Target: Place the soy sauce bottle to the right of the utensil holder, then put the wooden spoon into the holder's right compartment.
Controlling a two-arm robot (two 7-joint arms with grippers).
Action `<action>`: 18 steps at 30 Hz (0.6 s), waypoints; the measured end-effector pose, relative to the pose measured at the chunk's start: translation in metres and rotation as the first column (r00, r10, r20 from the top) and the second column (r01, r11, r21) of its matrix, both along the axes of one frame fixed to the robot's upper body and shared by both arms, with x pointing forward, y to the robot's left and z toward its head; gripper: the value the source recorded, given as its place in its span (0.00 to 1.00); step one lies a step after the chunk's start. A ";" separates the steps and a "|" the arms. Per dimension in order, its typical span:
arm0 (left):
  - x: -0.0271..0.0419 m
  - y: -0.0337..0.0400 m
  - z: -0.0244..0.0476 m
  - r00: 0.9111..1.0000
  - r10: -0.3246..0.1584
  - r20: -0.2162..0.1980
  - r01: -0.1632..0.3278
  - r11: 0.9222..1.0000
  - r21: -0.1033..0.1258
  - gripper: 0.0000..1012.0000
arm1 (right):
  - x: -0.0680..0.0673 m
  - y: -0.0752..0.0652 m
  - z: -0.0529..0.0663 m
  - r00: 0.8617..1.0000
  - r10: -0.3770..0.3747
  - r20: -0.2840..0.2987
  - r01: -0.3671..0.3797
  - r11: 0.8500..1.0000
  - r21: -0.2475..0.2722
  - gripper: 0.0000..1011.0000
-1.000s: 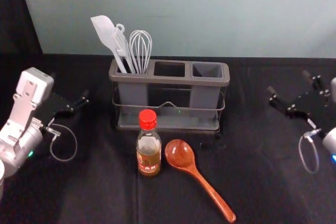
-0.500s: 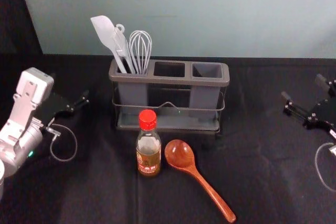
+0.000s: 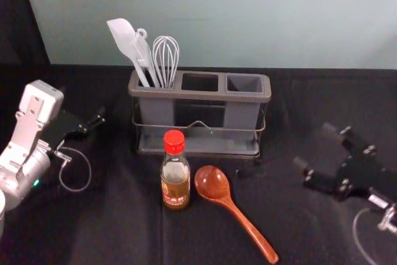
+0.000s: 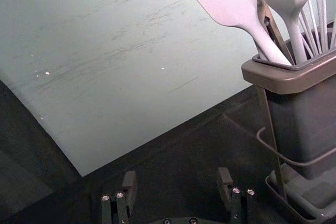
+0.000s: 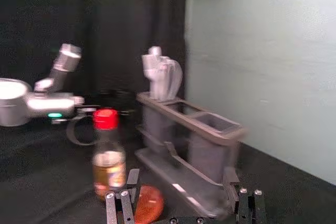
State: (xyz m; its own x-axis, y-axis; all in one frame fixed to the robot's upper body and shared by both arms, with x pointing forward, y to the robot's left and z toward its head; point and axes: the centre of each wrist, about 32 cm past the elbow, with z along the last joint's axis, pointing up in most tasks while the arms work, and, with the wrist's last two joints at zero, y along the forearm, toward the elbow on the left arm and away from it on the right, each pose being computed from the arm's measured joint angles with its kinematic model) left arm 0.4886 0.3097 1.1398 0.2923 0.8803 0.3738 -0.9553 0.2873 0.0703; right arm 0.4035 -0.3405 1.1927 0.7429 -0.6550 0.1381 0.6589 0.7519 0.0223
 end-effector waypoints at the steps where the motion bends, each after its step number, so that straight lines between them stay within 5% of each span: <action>1: 0.0000 0.0000 0.0000 1.000 0.000 0.000 0.000 1.000 0.000 0.99 | 0.000 0.002 -0.001 1.000 0.019 -0.003 -0.019 1.000 0.003 0.99; 9: 0.0000 0.0000 0.0000 1.000 0.000 0.000 0.000 1.000 0.000 0.99 | 0.014 0.026 -0.006 0.985 0.165 -0.055 -0.163 0.986 0.044 0.99; 18: 0.0000 0.0000 0.0000 1.000 0.000 0.000 0.000 1.000 0.000 0.99 | 0.031 0.056 -0.010 0.964 0.244 -0.109 -0.240 0.970 0.049 0.99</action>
